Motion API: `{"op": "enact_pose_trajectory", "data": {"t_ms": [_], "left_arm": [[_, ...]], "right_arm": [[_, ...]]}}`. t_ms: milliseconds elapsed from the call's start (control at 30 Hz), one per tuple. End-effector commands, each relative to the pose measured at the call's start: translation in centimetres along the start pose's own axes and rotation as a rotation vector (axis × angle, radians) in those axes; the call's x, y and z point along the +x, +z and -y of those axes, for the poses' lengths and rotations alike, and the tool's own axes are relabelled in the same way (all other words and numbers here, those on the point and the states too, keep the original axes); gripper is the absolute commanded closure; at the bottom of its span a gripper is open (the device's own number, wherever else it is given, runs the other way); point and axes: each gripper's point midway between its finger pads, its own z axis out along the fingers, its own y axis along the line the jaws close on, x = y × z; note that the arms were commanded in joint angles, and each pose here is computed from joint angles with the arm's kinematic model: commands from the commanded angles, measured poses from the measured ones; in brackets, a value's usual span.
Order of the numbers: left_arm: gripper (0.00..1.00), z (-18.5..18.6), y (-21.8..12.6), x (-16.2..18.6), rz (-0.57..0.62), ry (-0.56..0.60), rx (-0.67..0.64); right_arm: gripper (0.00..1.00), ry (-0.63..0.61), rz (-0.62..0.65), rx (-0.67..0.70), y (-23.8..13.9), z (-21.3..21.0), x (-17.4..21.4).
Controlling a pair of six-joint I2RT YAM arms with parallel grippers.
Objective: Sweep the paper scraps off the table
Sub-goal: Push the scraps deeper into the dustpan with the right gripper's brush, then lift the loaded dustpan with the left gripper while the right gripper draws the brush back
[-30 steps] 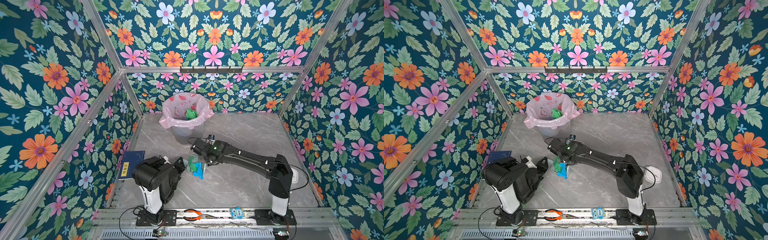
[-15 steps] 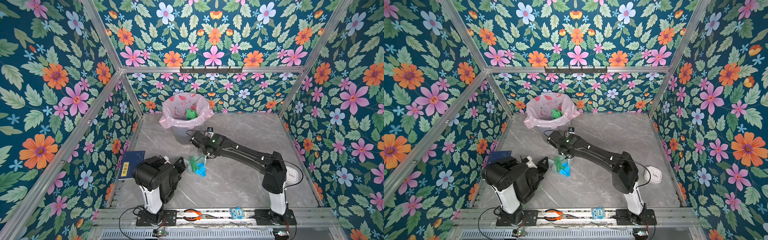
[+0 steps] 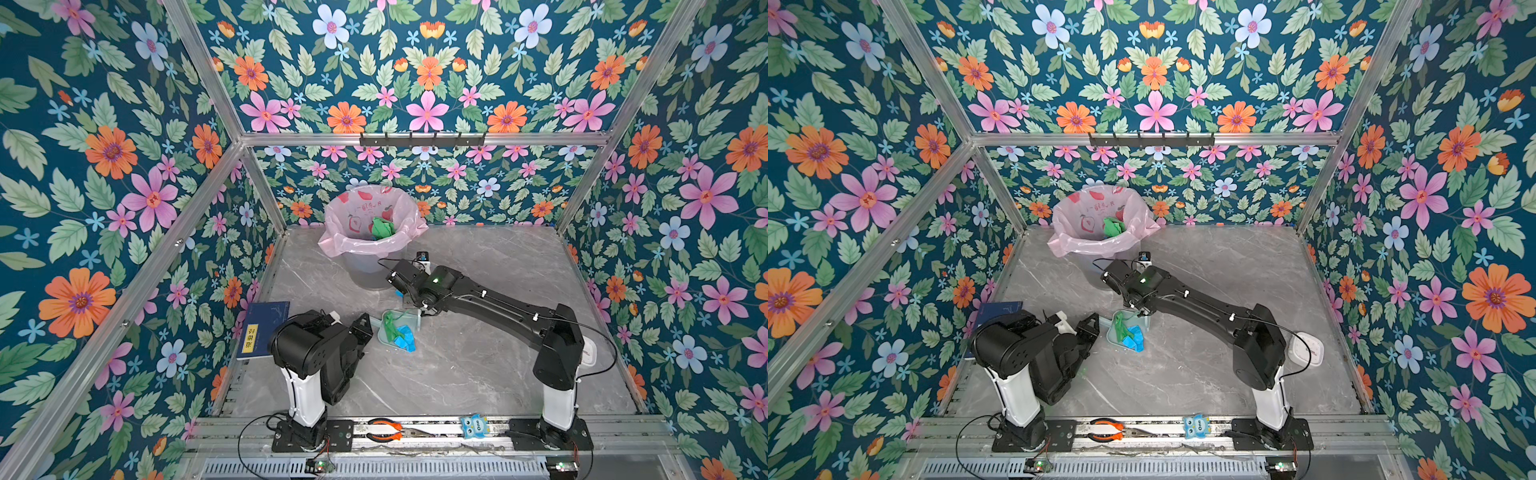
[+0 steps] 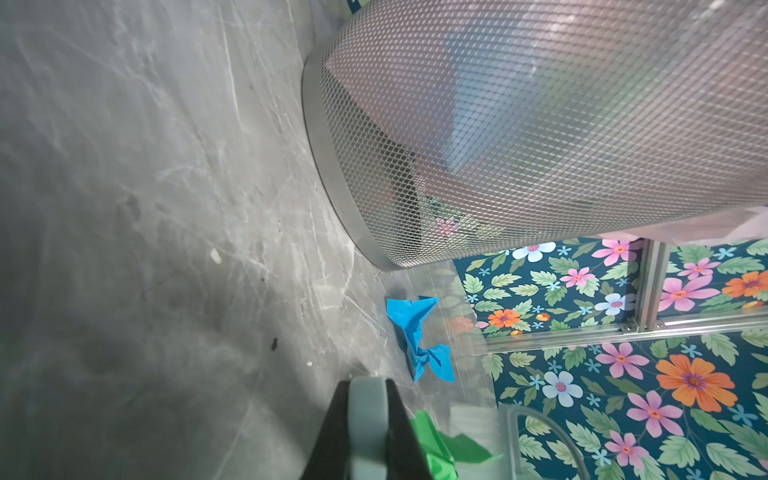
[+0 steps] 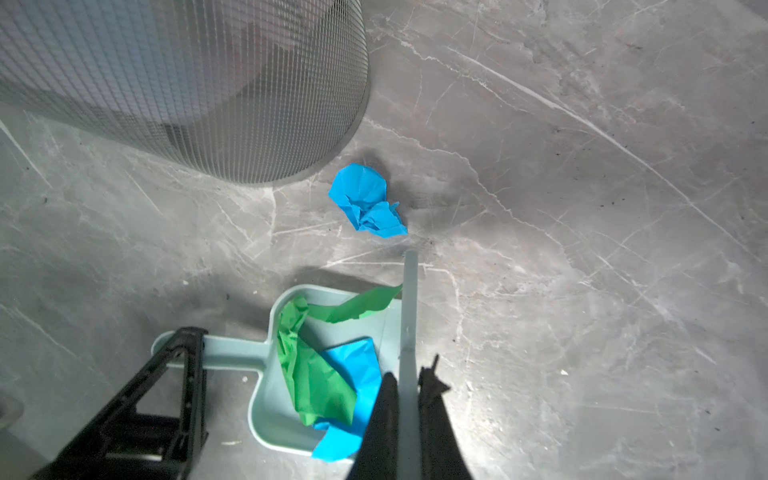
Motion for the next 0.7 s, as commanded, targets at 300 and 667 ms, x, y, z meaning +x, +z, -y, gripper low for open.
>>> {"op": "enact_pose_trajectory", "data": {"t_ms": [300, 667], "left_arm": [[1.00, 0.4, 0.5, -0.4, 0.012, -0.024, 0.017], [1.00, 3.1, -0.1, -0.5, -0.025, -0.075, 0.113]], "right_arm": [[1.00, -0.127, -0.050, -0.088, -3.0, 2.9, 2.8], [1.00, -0.066, 0.033, -0.056, -4.5, 7.3, -0.6]]}}
